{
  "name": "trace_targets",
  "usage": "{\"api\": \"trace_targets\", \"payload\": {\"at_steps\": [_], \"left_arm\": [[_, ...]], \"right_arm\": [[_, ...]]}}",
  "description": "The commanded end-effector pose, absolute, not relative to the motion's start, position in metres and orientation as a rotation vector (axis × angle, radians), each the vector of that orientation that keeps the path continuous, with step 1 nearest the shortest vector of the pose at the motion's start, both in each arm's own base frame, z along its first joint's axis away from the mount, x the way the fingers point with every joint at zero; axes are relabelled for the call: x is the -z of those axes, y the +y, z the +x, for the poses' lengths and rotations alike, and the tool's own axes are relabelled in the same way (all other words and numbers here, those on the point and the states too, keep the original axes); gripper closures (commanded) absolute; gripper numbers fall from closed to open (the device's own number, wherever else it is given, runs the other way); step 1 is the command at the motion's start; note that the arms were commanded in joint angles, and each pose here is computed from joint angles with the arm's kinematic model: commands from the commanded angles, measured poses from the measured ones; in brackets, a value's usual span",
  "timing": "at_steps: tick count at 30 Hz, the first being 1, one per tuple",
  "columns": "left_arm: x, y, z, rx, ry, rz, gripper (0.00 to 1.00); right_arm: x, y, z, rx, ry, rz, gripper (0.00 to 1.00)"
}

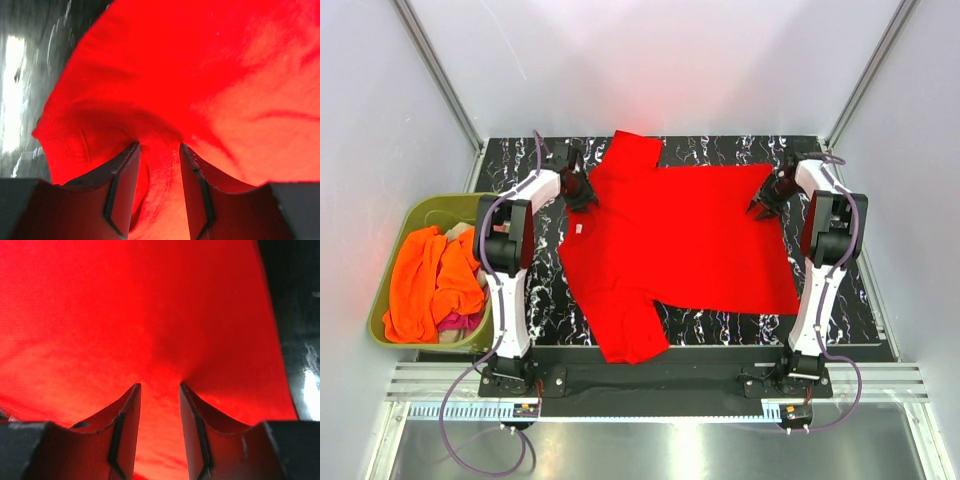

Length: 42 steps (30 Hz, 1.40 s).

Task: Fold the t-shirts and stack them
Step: Flatten the tshirt out

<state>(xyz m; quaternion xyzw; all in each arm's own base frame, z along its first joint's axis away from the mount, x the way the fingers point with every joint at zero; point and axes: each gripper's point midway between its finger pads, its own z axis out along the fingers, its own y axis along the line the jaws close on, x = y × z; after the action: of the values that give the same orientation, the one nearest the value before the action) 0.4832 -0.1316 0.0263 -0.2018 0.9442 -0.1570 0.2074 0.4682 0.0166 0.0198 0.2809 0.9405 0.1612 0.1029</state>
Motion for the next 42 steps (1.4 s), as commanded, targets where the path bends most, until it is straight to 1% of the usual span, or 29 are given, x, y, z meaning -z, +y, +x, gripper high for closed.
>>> {"api": "trace_targets", "payload": {"at_steps": [1, 2, 6, 10, 11, 13, 14, 15, 16, 17, 18, 19, 20, 21, 22, 23, 24, 25, 26, 28, 30, 31, 35, 39, 42], "left_arm": [[-0.028, -0.129, 0.51, 0.452, 2.592, -0.558, 0.55], [-0.023, -0.127, 0.513, 0.448, 2.6, -0.562, 0.55], [-0.035, -0.126, 0.528, 0.456, 2.57, -0.561, 0.55], [-0.053, -0.122, 0.516, 0.436, 2.562, -0.553, 0.55], [-0.072, -0.123, 0.513, 0.441, 2.534, -0.538, 0.55], [-0.077, -0.118, 0.494, 0.4, 2.545, -0.522, 0.54], [-0.103, -0.118, 0.486, 0.398, 2.504, -0.478, 0.53], [-0.096, -0.115, 0.468, 0.359, 2.532, -0.469, 0.52], [-0.121, -0.119, 0.456, 0.367, 2.491, -0.426, 0.51], [-0.124, -0.12, 0.444, 0.364, 2.492, -0.413, 0.51], [-0.11, -0.118, 0.419, 0.342, 2.546, -0.415, 0.51], [-0.111, -0.119, 0.405, 0.34, 2.555, -0.417, 0.51], [-0.125, -0.125, 0.389, 0.357, 2.532, -0.392, 0.51], [-0.107, -0.122, 0.363, 0.33, 2.588, -0.397, 0.5], [-0.104, -0.122, 0.347, 0.325, 2.608, -0.412, 0.5], [-0.113, -0.127, 0.331, 0.343, 2.594, -0.393, 0.51], [-0.096, -0.124, 0.308, 0.317, 2.642, -0.395, 0.51], [-0.101, -0.125, 0.294, 0.331, 2.629, -0.399, 0.51], [-0.085, -0.13, 0.271, 0.32, 2.681, -0.372, 0.52], [-0.083, -0.143, 0.246, 0.357, 2.693, -0.341, 0.53], [-0.067, -0.145, 0.222, 0.348, 2.743, -0.343, 0.53], [-0.065, -0.145, 0.217, 0.332, 2.736, -0.375, 0.53], [-0.043, -0.147, 0.19, 0.259, 2.785, -0.368, 0.52], [-0.032, -0.14, 0.184, 0.182, 2.785, -0.394, 0.54], [-0.028, -0.141, 0.18, 0.173, 2.79, -0.406, 0.54]], "right_arm": [[-0.022, 0.015, 0.49, -0.495, 2.732, 0.791, 0.56], [-0.018, 0.014, 0.494, -0.496, 2.73, 0.793, 0.56], [-0.023, 0.016, 0.506, -0.52, 2.707, 0.795, 0.55], [-0.048, 0.011, 0.511, -0.495, 2.677, 0.799, 0.53], [-0.055, 0.012, 0.502, -0.483, 2.706, 0.814, 0.51], [-0.065, 0.008, 0.492, -0.438, 2.725, 0.841, 0.49], [-0.076, 0.008, 0.481, -0.43, 2.731, 0.846, 0.48], [-0.079, 0.005, 0.475, -0.394, 2.735, 0.847, 0.42], [-0.088, 0.004, 0.461, -0.375, 2.737, 0.846, 0.38], [-0.092, 0.003, 0.454, -0.361, 2.738, 0.844, 0.34], [-0.096, 0.003, 0.447, -0.353, 2.738, 0.833, 0.3], [-0.099, 0.005, 0.44, -0.359, 2.744, 0.83, 0.29], [-0.104, 0.007, 0.426, -0.368, 2.75, 0.826, 0.28], [-0.107, 0.011, 0.418, -0.393, 2.758, 0.821, 0.28], [-0.1, 0.015, 0.403, -0.401, 2.789, 0.829, 0.28], [-0.113, 0.018, 0.397, -0.414, 2.767, 0.81, 0.27], [-0.114, 0.02, 0.389, -0.414, 2.773, 0.803, 0.27], [-0.105, 0.022, 0.374, -0.409, 2.803, 0.813, 0.27], [-0.115, 0.023, 0.369, -0.416, 2.775, 0.799, 0.27], [-0.113, 0.026, 0.35, -0.424, 2.784, 0.799, 0.27], [-0.111, 0.028, 0.341, -0.431, 2.784, 0.798, 0.27], [-0.105, 0.03, 0.331, -0.431, 2.802, 0.809, 0.27], [-0.108, 0.032, 0.319, -0.444, 2.781, 0.814, 0.27], [-0.111, 0.035, 0.312, -0.465, 2.767, 0.824, 0.27], [-0.115, 0.036, 0.309, -0.472, 2.757, 0.82, 0.27]]}}
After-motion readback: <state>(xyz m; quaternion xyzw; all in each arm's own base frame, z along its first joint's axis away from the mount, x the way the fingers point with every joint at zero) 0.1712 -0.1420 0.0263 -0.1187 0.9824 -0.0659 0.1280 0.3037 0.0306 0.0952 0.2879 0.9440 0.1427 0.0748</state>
